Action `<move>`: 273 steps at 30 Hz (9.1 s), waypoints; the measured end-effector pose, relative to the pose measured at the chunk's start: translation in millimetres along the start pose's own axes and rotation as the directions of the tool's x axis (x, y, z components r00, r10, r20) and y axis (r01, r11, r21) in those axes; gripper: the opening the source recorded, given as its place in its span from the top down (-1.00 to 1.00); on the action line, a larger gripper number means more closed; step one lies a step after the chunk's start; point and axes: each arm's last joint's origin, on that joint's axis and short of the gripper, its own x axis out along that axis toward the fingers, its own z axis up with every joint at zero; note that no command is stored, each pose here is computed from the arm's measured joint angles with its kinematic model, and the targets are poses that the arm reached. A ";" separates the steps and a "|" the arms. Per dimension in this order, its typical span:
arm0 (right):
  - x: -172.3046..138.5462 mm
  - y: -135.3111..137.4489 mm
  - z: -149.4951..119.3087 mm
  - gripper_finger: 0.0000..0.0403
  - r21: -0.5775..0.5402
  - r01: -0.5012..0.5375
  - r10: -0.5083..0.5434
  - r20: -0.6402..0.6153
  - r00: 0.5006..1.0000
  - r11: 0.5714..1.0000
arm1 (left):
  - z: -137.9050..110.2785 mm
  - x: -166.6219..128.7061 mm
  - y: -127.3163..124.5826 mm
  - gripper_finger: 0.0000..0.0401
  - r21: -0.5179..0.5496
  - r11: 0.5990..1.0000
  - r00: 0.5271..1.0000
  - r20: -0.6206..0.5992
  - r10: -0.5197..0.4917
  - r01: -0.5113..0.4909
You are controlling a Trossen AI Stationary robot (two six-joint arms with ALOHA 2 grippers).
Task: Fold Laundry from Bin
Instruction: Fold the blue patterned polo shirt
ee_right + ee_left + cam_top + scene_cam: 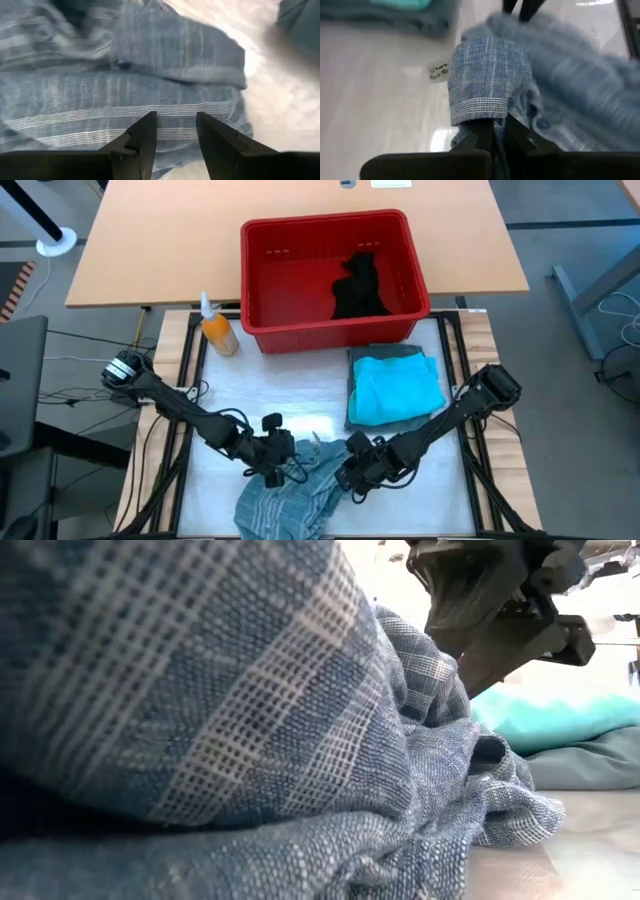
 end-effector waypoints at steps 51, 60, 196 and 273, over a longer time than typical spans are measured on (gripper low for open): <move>64.3 -21.5 49.2 -0.27 -0.261 -0.150 0.162 0.024 0.986 0.954 | -15.5 -35.0 -4.4 1.00 -0.051 0.971 0.947 -0.239 0.214 -0.232; 84.4 -29.6 43.2 -0.03 -0.284 -0.110 0.107 -0.026 0.994 0.952 | -20.9 -32.6 -2.2 1.00 -0.088 0.963 0.939 -0.263 0.223 -0.254; 65.2 41.3 54.5 0.68 -0.351 -0.456 0.448 -0.108 0.887 0.818 | -51.1 -16.2 -41.5 -0.15 0.029 0.994 0.993 0.043 -0.108 0.107; 53.5 41.0 -34.9 0.43 -0.529 -0.230 0.237 -0.055 0.970 0.817 | 13.8 85.0 -17.3 -0.17 0.108 0.935 0.931 -0.184 -0.315 0.338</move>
